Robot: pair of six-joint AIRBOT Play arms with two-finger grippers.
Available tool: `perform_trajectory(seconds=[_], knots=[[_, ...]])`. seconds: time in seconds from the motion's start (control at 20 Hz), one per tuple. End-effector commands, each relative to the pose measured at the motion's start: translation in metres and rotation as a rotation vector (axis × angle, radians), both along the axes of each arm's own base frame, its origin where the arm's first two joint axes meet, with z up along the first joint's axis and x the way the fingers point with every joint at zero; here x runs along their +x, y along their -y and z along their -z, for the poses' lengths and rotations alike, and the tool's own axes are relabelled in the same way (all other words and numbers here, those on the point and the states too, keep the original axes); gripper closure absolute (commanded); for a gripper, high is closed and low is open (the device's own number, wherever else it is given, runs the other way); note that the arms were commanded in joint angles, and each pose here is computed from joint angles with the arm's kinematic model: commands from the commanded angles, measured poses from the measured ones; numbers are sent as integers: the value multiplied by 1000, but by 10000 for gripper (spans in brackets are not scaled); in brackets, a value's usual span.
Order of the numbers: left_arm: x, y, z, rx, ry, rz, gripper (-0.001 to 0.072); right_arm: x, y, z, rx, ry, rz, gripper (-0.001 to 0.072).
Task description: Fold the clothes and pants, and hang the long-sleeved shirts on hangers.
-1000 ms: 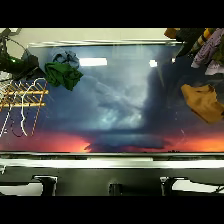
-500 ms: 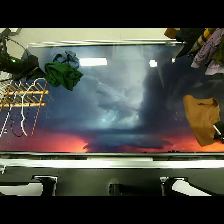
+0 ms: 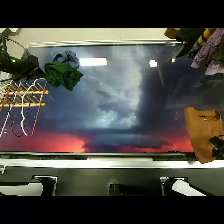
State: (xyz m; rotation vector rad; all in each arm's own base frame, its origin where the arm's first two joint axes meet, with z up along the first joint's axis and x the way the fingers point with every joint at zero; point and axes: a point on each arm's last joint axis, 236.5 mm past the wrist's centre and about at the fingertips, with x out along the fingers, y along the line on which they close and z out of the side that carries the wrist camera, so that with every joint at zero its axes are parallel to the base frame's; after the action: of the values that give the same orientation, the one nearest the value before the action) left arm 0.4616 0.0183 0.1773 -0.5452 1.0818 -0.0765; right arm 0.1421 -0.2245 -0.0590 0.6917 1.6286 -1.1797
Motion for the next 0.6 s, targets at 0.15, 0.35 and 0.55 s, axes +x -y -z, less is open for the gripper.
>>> perform_trajectory(seconds=[0.15, 0.35, 0.55], knots=[[-2, 0, 1, 0, -8, 3, 692, -15, 0, 5, -8, -55, -10, 609], [-2, 0, 1, 1, -8, 4, 691, 7, 5, -1, -36, 58, -43, 330], [-3, 1, 1, 22, 4, 43, 691, 132, 23, -85, -200, 651, -222, 344]])
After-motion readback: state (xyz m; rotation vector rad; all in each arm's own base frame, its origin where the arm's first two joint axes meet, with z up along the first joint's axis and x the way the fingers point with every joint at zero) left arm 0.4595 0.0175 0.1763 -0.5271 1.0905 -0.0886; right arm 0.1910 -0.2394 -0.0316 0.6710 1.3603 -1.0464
